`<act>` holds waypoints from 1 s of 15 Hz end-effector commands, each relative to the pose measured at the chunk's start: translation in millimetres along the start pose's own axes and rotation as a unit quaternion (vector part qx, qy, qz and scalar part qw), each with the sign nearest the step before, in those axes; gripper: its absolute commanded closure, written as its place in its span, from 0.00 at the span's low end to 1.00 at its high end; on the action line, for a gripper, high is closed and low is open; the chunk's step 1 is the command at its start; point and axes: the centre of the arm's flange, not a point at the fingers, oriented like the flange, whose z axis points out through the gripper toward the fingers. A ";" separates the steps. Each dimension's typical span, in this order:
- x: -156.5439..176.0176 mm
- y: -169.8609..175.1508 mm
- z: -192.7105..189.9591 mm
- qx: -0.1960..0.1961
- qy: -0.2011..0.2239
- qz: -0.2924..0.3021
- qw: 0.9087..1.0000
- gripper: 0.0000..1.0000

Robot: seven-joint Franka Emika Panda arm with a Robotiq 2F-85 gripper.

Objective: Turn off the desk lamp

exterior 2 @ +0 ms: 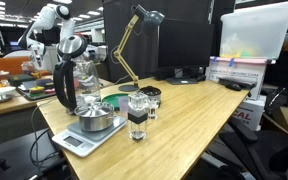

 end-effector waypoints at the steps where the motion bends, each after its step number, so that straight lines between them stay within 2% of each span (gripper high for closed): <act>1: 0.0 0.0 0.0 0.000 0.000 0.000 1.000 0.00; 5: 24.4 -31.7 12.0 0.005 -0.019 -0.061 0.998 0.00; 9: 49.2 -75.0 31.7 -0.004 -0.040 -0.127 0.991 0.00; 10: 42.0 -71.6 29.4 -0.003 -0.043 -0.103 0.994 0.00; 15: 46.5 -77.2 32.6 -0.005 -0.047 -0.118 0.992 0.00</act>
